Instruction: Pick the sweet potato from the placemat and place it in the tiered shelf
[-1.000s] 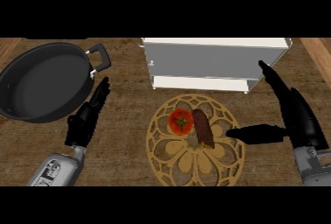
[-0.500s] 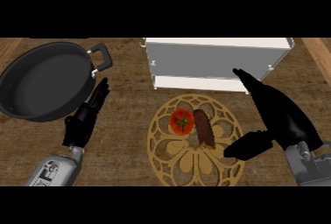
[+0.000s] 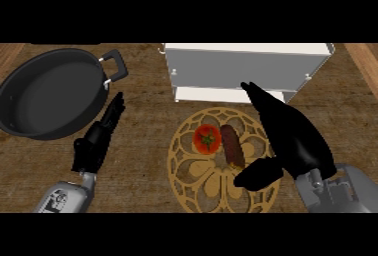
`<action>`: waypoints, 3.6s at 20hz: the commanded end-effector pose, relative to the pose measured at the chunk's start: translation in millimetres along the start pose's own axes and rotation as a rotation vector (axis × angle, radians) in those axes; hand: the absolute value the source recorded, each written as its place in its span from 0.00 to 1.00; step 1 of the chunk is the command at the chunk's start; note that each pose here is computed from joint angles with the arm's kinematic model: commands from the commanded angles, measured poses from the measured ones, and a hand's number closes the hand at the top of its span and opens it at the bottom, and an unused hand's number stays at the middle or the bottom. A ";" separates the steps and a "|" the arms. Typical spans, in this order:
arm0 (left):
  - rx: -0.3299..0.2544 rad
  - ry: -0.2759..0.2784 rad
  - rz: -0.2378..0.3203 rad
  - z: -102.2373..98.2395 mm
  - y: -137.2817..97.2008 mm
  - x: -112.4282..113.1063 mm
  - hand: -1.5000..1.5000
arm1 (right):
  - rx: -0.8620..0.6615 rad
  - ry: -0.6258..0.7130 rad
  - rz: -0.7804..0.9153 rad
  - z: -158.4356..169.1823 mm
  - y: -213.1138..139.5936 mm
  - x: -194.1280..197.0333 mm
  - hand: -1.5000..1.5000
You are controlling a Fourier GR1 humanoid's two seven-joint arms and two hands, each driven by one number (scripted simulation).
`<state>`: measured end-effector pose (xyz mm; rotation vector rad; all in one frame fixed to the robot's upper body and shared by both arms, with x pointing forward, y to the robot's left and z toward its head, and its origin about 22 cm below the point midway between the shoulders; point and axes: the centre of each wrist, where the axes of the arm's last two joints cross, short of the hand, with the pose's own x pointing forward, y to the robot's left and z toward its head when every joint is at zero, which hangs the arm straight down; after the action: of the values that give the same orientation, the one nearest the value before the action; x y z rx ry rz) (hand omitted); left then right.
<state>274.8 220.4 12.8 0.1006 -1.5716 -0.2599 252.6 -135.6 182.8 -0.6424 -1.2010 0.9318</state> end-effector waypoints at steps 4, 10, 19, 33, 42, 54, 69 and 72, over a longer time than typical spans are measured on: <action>0.011 0.009 -0.025 -9.1 22.7 -1.9 0.50 | -0.038 0.129 0.051 4.5 17.7 30.7 0.00; 0.000 -0.011 -0.018 -6.0 9.3 -10.4 0.50 | -0.020 0.145 0.040 -12.9 14.6 32.7 0.00; -0.001 -0.003 0.014 14.2 0.8 0.3 0.50 | -0.012 0.204 0.077 -8.2 52.9 7.4 0.00; -0.002 -0.008 -0.009 2.0 -5.7 -2.3 0.50 | 0.017 0.246 0.104 -41.7 74.6 18.8 0.00; 0.006 -0.007 -0.016 -0.4 12.7 -1.1 0.50 | 0.005 0.262 0.125 -30.5 76.8 15.9 0.00; 0.011 -0.016 -0.022 -8.7 11.9 3.8 0.50 | 0.051 0.280 0.125 -54.5 93.5 3.1 0.00; 0.011 -0.014 -0.011 -3.7 5.3 -11.2 0.50 | 0.116 0.236 0.276 -54.7 103.5 -30.4 1.00; 0.028 -0.018 -0.006 -14.3 -10.6 4.5 0.50 | 0.076 0.181 0.287 -25.8 113.1 -29.3 1.00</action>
<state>285.4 223.6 16.6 0.1126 -1.5809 -0.2559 266.9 -100.4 64.5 -0.8117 -0.9238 1.0733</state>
